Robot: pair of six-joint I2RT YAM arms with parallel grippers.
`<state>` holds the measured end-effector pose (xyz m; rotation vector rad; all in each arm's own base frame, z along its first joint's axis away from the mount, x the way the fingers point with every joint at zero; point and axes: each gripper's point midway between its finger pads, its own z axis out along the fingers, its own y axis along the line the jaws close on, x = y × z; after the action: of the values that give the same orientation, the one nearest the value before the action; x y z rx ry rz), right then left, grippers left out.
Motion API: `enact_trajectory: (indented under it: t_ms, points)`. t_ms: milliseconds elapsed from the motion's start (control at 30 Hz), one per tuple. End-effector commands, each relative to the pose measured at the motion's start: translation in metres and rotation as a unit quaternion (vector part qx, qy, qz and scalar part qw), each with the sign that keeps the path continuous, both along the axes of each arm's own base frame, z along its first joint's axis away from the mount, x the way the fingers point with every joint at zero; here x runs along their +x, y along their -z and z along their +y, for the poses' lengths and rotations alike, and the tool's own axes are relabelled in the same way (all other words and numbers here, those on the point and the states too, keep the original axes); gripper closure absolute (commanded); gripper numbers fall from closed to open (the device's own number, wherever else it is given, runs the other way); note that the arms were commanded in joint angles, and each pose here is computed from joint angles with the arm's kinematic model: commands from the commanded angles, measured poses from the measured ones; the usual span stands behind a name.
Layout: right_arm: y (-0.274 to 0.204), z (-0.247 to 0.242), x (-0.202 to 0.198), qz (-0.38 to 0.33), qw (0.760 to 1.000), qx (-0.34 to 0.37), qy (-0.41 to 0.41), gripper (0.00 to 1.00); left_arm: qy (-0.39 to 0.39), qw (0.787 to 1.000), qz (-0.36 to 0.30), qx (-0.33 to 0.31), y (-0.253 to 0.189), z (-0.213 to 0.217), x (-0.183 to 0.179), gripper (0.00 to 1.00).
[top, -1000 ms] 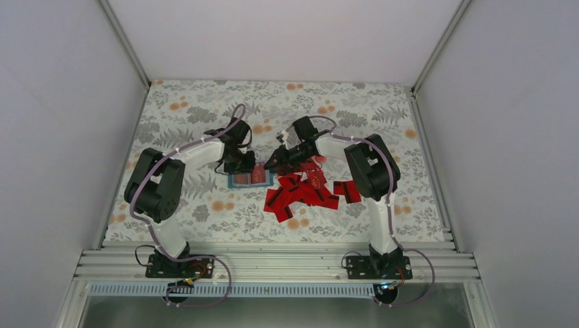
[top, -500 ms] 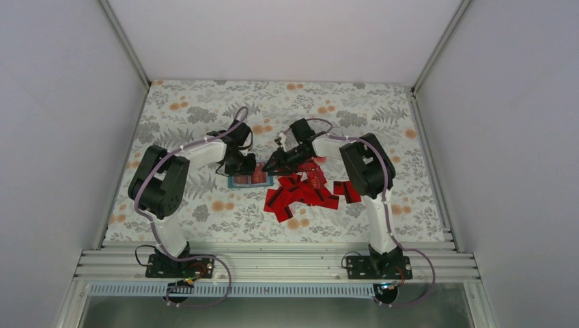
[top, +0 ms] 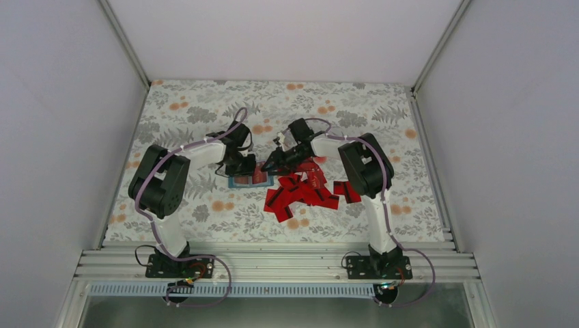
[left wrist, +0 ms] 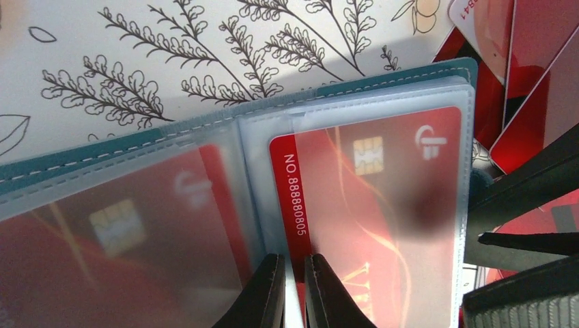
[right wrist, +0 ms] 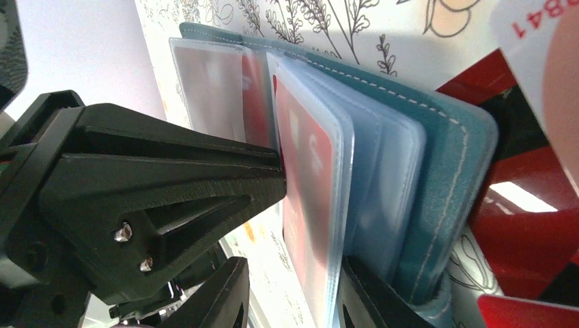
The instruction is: Put the credit cards into the card holder
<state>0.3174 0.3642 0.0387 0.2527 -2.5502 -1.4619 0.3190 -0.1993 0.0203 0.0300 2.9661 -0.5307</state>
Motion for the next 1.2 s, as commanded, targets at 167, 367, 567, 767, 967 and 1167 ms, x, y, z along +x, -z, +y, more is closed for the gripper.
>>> enact_trajectory:
  t_ms: [167, 367, 567, 767, 967, 1167]
  points:
    - [-0.009, 0.019, 0.0, -0.011, 1.0, 0.01, -0.012, 0.67, 0.014, 1.0, 0.006, -0.01, 0.001, -0.005, -0.006, 0.91]
    - [-0.015, 0.027, -0.002, -0.015, 1.0, 0.011, -0.015, 0.67, 0.011, 1.0, 0.003, -0.008, -0.007, -0.004, -0.004, 0.91]
    - [-0.018, 0.033, -0.004, -0.017, 1.0, 0.01, -0.018, 0.67, 0.001, 1.0, -0.005, -0.009, -0.021, 0.004, -0.001, 0.91]
    - [-0.02, 0.041, -0.007, -0.017, 1.0, 0.011, -0.023, 0.67, -0.014, 1.0, -0.015, -0.013, -0.035, 0.014, -0.001, 0.91]
    - [-0.019, 0.049, -0.007, -0.016, 0.999, 0.011, -0.029, 0.67, -0.03, 0.999, -0.022, -0.014, -0.046, 0.027, -0.004, 0.91]
    - [-0.017, 0.059, -0.01, -0.011, 0.999, 0.014, -0.038, 0.67, -0.051, 0.998, -0.033, -0.009, -0.057, 0.045, -0.013, 0.91]
